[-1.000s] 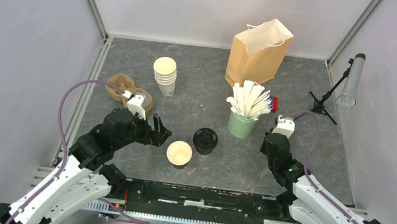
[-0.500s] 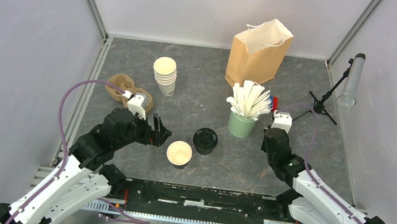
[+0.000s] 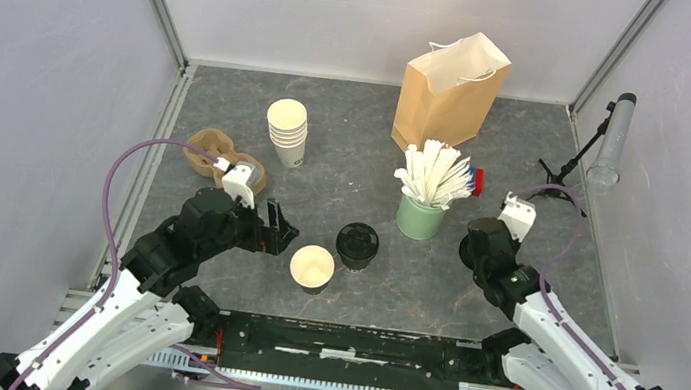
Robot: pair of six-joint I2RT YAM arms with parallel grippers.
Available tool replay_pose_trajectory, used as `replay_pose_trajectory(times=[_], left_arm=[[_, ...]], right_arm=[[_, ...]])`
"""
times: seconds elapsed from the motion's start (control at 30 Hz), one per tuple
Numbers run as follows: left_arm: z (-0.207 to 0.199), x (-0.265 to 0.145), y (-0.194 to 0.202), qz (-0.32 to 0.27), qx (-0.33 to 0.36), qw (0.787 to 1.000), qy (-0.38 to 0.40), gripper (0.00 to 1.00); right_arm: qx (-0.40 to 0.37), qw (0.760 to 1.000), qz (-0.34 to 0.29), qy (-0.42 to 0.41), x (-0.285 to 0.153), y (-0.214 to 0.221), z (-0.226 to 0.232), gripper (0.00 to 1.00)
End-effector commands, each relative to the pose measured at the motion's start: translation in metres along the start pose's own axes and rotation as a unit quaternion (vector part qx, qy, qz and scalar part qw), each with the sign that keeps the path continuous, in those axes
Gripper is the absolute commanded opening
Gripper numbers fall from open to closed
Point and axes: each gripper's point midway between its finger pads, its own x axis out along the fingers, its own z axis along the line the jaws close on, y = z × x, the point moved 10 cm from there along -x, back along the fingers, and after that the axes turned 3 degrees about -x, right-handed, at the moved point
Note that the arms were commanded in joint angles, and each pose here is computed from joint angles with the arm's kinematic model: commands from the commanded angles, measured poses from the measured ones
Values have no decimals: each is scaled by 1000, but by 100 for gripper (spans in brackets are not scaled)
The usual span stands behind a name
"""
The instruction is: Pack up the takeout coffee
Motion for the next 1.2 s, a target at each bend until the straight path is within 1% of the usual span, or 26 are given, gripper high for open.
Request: replay_pose_trajectory(times=[0.0, 0.07, 0.17, 0.3, 0.37, 0.53, 0.8, 1.0, 1.17], left_arm=[[-1, -1, -4, -15, 18, 1000, 7, 100], [-1, -1, -4, -17, 17, 1000, 8, 100], [-1, -2, -4, -18, 18, 1000, 9, 100], [-2, -1, -4, -14, 18, 1000, 13, 100], [-2, -1, -4, -13, 18, 1000, 13, 100], [-2, -2, -4, -16, 19, 1000, 17, 100], [-2, -4, -4, -19, 18, 1000, 17, 100], [-2, -3, -4, -18, 19, 1000, 16, 100], [-2, -2, -4, -17, 20, 1000, 15, 100]], right_arm=[[60, 998, 4, 35, 2, -14, -8, 24], [60, 998, 2, 8, 2, -17, -5, 22], [47, 997, -26, -47, 1, -21, -1, 22], [53, 990, -67, -111, -5, -28, 4, 29], [58, 988, -73, -126, -6, -28, 5, 30], [50, 989, -50, -130, 1, -21, 10, 29], [47, 987, -32, -150, 10, -6, 18, 27], [44, 988, -32, -143, 13, -2, 16, 23], [41, 988, -24, -146, 15, 1, 18, 22]])
